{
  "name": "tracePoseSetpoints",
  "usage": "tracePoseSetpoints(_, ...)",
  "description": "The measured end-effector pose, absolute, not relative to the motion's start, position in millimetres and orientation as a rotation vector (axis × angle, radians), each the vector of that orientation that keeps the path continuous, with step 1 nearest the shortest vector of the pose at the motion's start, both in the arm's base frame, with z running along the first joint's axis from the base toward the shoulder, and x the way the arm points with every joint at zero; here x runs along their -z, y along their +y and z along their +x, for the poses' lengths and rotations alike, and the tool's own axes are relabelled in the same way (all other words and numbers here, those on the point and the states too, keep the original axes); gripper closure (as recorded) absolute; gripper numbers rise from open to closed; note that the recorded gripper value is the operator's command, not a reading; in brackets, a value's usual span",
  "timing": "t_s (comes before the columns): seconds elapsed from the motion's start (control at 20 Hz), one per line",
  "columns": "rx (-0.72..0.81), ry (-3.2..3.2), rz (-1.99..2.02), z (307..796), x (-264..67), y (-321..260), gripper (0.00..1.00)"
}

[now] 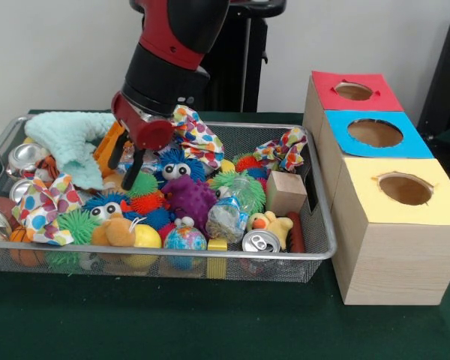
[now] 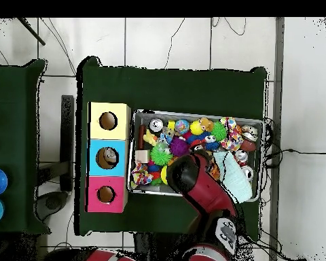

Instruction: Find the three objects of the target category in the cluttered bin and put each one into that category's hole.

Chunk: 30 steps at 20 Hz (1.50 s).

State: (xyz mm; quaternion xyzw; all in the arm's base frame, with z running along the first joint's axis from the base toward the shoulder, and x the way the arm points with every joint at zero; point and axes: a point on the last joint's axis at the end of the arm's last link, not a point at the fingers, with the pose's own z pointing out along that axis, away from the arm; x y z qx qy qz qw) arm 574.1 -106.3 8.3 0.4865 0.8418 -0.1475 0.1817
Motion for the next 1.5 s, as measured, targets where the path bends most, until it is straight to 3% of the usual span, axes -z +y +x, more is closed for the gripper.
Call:
tracePoseSetpoints(0.4, 0.419, 2.396, 1.405, 566.9, 10.8, -103.3, 0.0)
tracePoseSetpoints(1.5, 0.461, 2.502, 1.476, 550.0, 4.1, -76.9, 0.0)
